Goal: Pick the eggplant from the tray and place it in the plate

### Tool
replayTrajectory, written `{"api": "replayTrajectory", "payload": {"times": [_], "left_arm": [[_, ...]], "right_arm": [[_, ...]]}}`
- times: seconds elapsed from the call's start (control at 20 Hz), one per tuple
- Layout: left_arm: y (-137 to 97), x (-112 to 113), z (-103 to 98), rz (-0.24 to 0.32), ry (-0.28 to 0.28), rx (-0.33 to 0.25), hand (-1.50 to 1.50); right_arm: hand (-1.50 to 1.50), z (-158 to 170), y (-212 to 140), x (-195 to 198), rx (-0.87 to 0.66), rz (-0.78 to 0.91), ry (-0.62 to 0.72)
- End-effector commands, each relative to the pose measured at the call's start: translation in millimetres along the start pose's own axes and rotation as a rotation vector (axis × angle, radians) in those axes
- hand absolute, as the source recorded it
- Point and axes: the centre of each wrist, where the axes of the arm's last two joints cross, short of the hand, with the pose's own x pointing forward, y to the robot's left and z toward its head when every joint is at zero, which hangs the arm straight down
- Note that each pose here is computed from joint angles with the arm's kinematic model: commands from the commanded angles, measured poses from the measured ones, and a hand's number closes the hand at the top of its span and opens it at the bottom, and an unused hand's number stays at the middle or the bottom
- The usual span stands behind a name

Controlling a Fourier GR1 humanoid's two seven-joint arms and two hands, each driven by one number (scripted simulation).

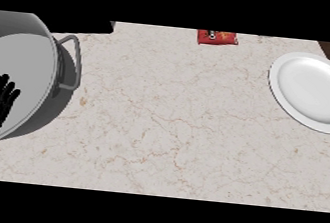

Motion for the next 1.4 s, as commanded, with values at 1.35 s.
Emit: {"api": "replayTrajectory", "payload": {"times": [1.35], "left_arm": [[-44, -47, -30, 0.035, 0.157, -0.141, 0.00]], "right_arm": [[1.50, -65, 92, 25, 0.068, -0.318, 0.040]]}}
